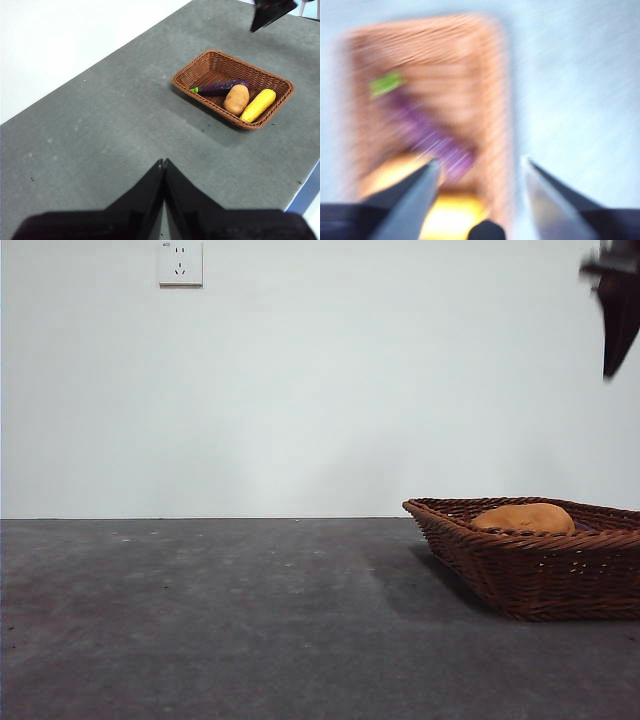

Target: Help me put the vegetables on the table into the basket

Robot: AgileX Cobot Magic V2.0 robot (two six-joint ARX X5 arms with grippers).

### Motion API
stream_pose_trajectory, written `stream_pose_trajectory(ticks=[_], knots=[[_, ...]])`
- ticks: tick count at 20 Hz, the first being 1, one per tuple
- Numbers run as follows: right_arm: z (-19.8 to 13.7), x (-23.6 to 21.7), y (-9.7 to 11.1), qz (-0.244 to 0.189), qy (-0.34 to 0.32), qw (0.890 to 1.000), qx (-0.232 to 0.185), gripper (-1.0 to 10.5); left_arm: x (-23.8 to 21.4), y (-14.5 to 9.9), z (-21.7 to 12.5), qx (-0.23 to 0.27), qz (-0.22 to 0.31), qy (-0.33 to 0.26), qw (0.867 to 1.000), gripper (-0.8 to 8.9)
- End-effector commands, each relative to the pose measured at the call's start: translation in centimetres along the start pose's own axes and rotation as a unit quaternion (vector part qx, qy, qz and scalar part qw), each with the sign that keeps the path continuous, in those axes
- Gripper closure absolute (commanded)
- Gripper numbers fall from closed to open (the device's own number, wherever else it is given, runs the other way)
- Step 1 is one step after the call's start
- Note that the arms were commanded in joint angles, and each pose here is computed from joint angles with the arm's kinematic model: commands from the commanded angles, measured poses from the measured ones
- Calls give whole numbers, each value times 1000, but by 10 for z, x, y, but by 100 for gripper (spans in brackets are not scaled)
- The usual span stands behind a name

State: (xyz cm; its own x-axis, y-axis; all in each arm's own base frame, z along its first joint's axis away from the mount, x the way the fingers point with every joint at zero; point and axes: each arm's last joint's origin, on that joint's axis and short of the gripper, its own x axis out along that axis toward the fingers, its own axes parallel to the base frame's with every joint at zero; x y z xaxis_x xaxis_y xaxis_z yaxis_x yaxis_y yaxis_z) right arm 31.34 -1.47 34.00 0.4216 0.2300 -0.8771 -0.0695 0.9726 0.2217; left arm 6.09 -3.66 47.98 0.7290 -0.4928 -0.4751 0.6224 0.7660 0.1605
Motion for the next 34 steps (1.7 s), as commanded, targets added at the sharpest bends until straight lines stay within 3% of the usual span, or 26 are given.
stream_pose_trajectory(ticks=[1, 2, 8, 12, 20, 32, 34], knots=[[-22, -33, 24, 63, 7, 998, -20, 911, 1, 0, -1, -5, -2, 2, 1000, 820], [-32, -49, 32, 71, 2, 997, -37, 960, 1, 0, -1, -5, -3, 3, 1000, 820], [-87, -114, 73, 101, -46, 989, -101, 959, 1, 0, -1, -6, -6, 4, 1000, 819], [-108, -134, 87, 100, -72, 986, -112, 959, 1, -1, -2, -6, -7, 7, 1000, 818], [-110, -135, 88, 88, -74, 990, -88, 945, 7, 0, 0, -6, -8, 14, 1000, 818], [-97, -121, 82, -38, -72, 994, -75, 945, 22, 2, 3, -5, -14, 45, 999, 817], [-96, -121, 82, -47, -72, 993, -74, 945, 23, 3, 5, -24, -9, 36, 999, 817]])
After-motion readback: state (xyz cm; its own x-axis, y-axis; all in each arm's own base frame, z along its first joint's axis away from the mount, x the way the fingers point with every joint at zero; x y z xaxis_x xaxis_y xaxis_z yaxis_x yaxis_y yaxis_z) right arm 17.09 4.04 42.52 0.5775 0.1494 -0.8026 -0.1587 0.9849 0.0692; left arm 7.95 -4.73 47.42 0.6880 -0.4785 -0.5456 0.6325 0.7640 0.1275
